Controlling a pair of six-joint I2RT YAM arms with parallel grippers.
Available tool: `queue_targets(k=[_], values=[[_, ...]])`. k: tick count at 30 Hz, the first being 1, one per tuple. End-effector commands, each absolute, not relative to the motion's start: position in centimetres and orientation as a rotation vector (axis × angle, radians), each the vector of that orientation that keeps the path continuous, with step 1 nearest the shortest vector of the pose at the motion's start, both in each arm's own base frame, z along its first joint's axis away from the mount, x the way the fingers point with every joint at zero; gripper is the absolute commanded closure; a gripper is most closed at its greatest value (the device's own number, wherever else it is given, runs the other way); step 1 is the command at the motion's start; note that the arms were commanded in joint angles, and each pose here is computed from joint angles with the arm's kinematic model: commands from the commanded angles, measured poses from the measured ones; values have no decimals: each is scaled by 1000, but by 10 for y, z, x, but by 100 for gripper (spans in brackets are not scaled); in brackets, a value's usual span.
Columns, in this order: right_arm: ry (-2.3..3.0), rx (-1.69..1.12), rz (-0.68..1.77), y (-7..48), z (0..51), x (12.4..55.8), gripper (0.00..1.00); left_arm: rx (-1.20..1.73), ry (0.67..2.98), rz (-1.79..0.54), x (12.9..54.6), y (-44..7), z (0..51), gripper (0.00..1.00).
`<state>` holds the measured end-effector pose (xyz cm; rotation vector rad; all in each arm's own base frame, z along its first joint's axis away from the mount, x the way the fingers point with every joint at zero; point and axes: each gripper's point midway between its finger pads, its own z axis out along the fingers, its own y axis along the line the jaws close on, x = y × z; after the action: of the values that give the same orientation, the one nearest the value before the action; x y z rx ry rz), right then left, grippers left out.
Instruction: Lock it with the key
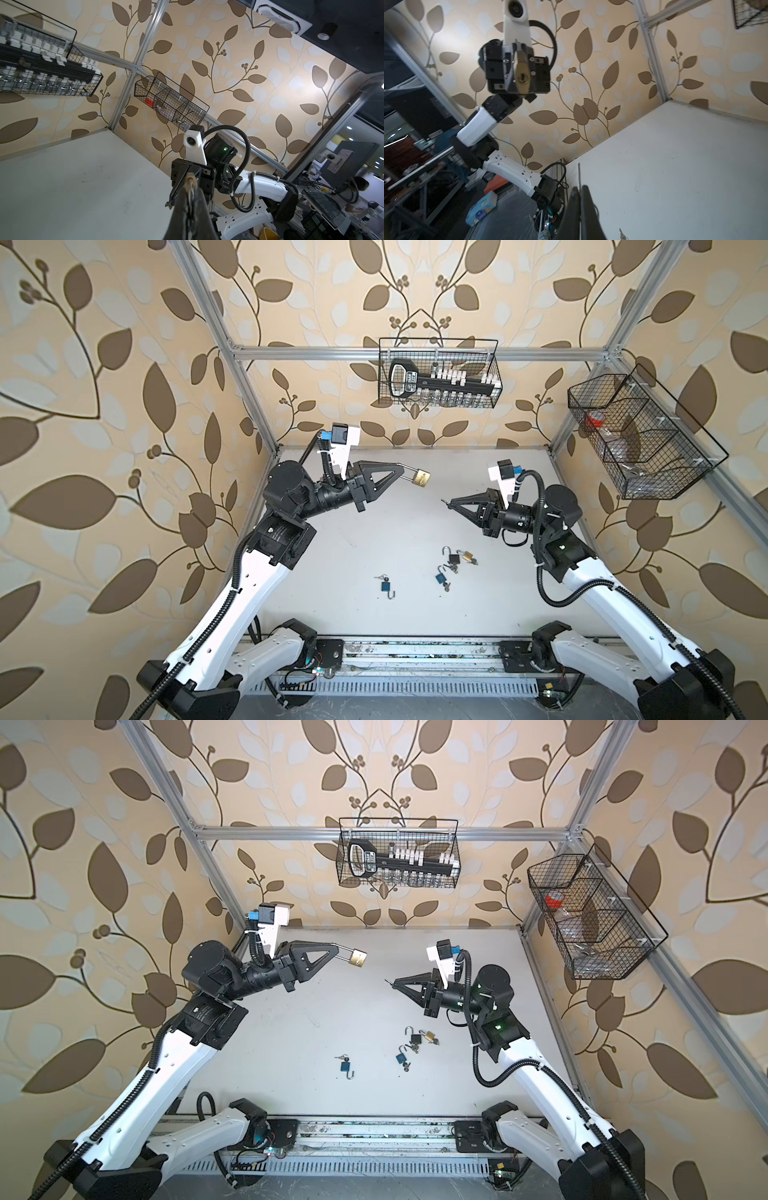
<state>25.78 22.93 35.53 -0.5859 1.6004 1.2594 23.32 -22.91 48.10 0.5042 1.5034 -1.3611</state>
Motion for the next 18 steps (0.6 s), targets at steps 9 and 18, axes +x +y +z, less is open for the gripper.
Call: queue_targets(k=[9,18], values=[[2192,34,641,123,171,344,100,321,1936,-1102,305,-232,386,100],[2380,263,713,93,85,351,100,369,2172,-1067,318,-275,314,100]])
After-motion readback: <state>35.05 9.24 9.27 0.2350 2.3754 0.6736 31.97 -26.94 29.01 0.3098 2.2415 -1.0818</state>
